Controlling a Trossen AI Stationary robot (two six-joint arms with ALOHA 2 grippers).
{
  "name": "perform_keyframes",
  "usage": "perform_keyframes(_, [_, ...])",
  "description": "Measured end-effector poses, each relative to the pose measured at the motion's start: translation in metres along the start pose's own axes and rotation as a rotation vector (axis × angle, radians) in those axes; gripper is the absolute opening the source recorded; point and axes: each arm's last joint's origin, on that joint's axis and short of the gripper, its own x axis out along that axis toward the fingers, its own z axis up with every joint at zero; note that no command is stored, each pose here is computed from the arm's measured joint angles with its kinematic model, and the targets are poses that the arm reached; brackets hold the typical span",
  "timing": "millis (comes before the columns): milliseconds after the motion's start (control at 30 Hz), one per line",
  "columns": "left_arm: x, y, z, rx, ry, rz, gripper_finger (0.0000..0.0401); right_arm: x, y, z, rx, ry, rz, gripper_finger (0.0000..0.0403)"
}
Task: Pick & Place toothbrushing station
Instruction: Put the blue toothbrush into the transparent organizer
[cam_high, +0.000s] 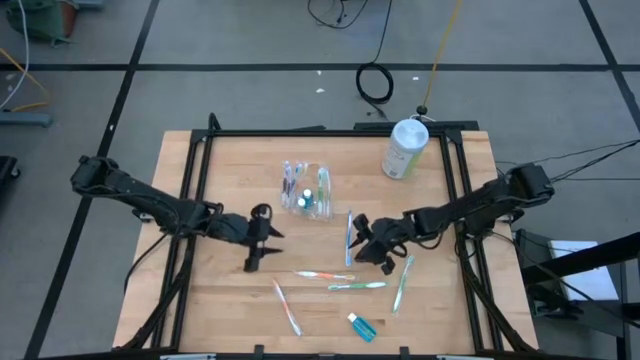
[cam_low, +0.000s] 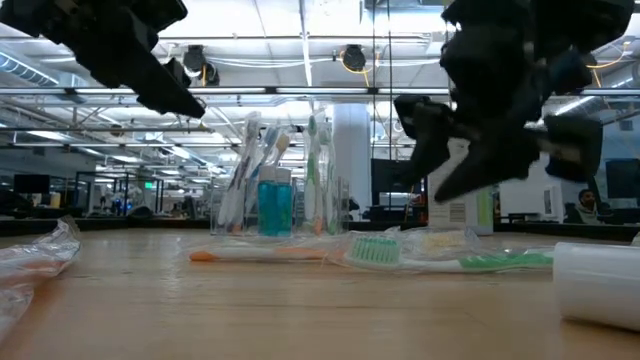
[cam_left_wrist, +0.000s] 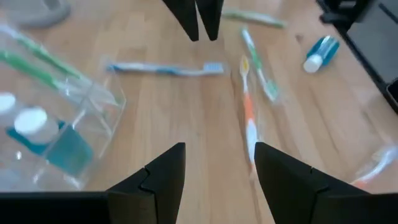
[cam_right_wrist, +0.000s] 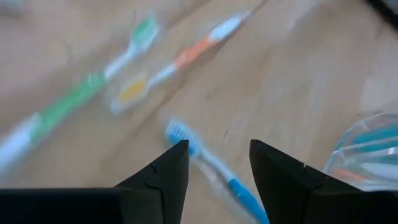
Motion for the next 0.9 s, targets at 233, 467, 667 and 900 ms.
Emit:
perform_keyframes(233, [0.000,-0.001,-0.003,-0.077,0.026,0.003,0.0198,0.009,-0.009,-0.016,-0.145,0.079,-0.034,0.0193])
perform_keyframes(467, [0.000,-0.001,-0.003,-0.103,0.025,0.003,0.0198,0.026,-0.011,-0.030,-0.168,0.059,0.033,0.0214])
perform_keyframes(667, [0.000,-0.001,-0.003,-0.115,0.026,0.003,0.0198,0.040,-0.009,-0.034,-0.254,0.030,0.017,0.0214])
perform_keyframes(900, [0.000,-0.001,-0.003,-0.151,0.026,0.003,0.0198,0.047,-0.005,-0.039,-0.256,0.044,0.032,0.0176])
